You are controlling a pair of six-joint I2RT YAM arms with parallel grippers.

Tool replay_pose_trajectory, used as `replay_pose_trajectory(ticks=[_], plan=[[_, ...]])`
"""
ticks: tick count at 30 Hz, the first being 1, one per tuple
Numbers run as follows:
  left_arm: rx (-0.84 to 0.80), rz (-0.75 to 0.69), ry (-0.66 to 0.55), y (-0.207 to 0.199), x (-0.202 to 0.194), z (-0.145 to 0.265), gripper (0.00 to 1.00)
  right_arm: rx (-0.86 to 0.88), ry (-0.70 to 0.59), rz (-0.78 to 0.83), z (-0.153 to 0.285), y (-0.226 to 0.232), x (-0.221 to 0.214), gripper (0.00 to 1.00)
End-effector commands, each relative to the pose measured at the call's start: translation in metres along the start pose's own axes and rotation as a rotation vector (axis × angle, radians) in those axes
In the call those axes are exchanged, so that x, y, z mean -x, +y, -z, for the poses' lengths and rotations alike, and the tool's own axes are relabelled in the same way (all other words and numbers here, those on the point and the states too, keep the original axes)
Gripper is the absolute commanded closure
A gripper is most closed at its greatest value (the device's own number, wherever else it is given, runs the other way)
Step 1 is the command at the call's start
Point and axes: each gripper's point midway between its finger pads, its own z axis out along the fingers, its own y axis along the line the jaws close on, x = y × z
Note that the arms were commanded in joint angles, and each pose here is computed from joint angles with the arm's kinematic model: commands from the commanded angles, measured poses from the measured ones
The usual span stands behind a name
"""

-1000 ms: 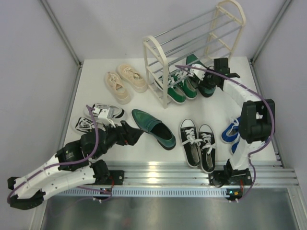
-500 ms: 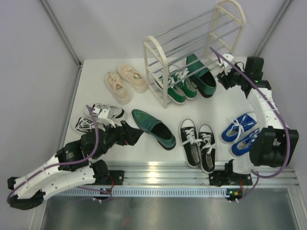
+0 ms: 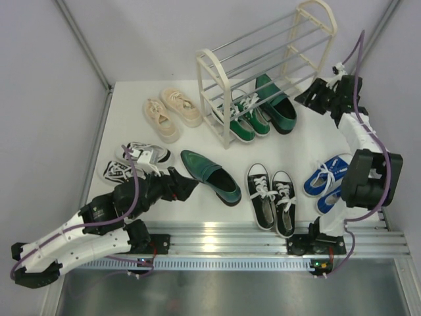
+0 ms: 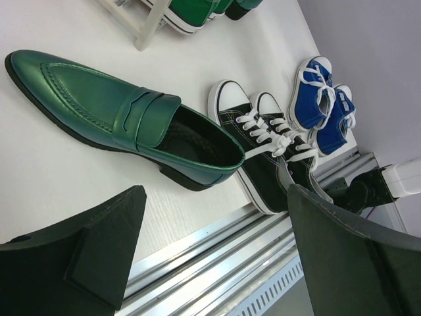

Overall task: Place and organize the shoes onto the shoe shelf
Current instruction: Move the shoe shelf to the center of the board.

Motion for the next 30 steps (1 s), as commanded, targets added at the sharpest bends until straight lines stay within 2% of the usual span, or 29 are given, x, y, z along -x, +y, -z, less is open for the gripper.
replay_pose_trajectory(ticks=[1,9,11,15,17,22,27,30], plan=[[-0.031,0.029,-0.024,-0.008,0.006,-0.002,0.06,0.027,-0.169,-0.223,-0.002,0.017,0.057,0.41],[-0.021,0.027,-0.025,-0.006,0.005,-0.003,0.06,0.097,-0.191,-0.327,-0.013,0.025,0.069,0.4],[-0.015,0.023,-0.024,-0.005,0.004,-0.004,0.06,0.08,-0.194,-0.357,-0.017,0.021,0.069,0.33],[-0.006,0.016,-0.019,-0.005,0.003,-0.007,0.06,0.048,-0.207,-0.383,-0.03,0.016,0.08,0.32],[-0.003,0.016,-0.018,-0.005,0.003,-0.008,0.06,0.031,-0.209,-0.407,-0.043,0.01,0.085,0.33],[0.001,0.017,-0.009,-0.006,0.001,-0.011,0.06,-0.047,-0.203,-0.452,-0.068,-0.011,0.079,0.45],[0.006,0.014,-0.015,-0.005,0.002,-0.011,0.06,-0.077,-0.198,-0.453,-0.07,-0.018,0.074,0.49],[0.006,0.01,-0.013,-0.006,0.001,-0.013,0.06,-0.083,-0.206,-0.452,-0.067,-0.019,0.072,0.61]])
